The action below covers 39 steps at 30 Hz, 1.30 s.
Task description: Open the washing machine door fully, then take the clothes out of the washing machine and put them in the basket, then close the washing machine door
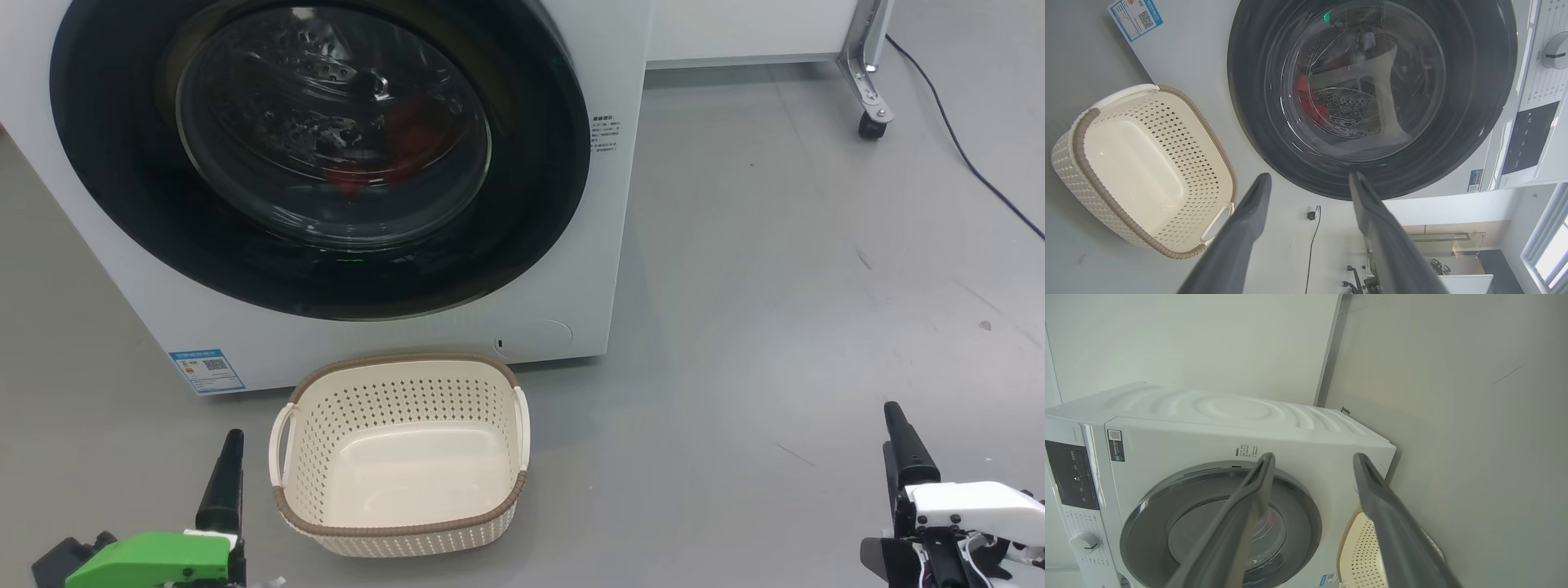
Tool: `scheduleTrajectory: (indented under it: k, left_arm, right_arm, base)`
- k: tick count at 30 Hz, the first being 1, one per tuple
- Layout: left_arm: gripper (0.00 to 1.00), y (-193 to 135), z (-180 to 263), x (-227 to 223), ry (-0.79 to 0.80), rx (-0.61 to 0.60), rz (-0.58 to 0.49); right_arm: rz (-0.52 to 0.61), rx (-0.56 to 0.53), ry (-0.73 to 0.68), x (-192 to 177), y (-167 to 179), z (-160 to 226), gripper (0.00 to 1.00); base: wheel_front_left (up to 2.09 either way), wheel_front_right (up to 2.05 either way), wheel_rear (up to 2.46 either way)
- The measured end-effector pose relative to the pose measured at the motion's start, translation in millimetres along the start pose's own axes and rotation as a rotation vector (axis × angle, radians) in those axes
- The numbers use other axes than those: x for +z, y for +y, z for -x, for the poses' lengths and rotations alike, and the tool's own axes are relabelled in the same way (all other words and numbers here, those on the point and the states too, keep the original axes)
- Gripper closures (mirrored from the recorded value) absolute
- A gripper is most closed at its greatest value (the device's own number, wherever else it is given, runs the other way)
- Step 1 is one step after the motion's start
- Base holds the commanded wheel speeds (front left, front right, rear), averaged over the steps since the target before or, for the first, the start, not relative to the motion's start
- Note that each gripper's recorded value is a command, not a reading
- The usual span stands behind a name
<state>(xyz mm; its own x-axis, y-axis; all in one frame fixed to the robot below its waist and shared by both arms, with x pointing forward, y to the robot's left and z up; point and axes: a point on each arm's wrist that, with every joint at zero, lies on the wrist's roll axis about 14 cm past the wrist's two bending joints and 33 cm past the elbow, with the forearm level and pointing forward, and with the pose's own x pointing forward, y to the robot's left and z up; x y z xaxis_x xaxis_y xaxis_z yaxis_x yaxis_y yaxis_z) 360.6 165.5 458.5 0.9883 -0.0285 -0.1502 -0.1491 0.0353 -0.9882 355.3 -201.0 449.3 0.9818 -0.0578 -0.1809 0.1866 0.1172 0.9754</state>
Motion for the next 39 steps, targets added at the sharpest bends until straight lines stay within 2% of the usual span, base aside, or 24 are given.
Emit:
scheduleTrajectory:
  k: [5, 21, 39]
  left_arm:
    - [0.00, -5, -2, -1, 0.007, -0.014, -0.084]
    - [0.00, -19, -7, -6, 0.029, -0.050, -0.455]
    - [0.00, -28, -4, -25, 0.037, -0.093, -0.807]
  right_arm:
    - [0.103, 0.004, 0.002, 3, 1, 0, 0.00]
    - [0.501, 0.045, 0.043, -4, 14, -4, 0.00]
    - [0.795, 0.110, 0.075, -32, 23, 0, 0.00]
  base:
    - [0.00, 0.00, 0.00]
    - [0.00, 0.00, 0.00]
    - [0.00, 0.00, 0.00]
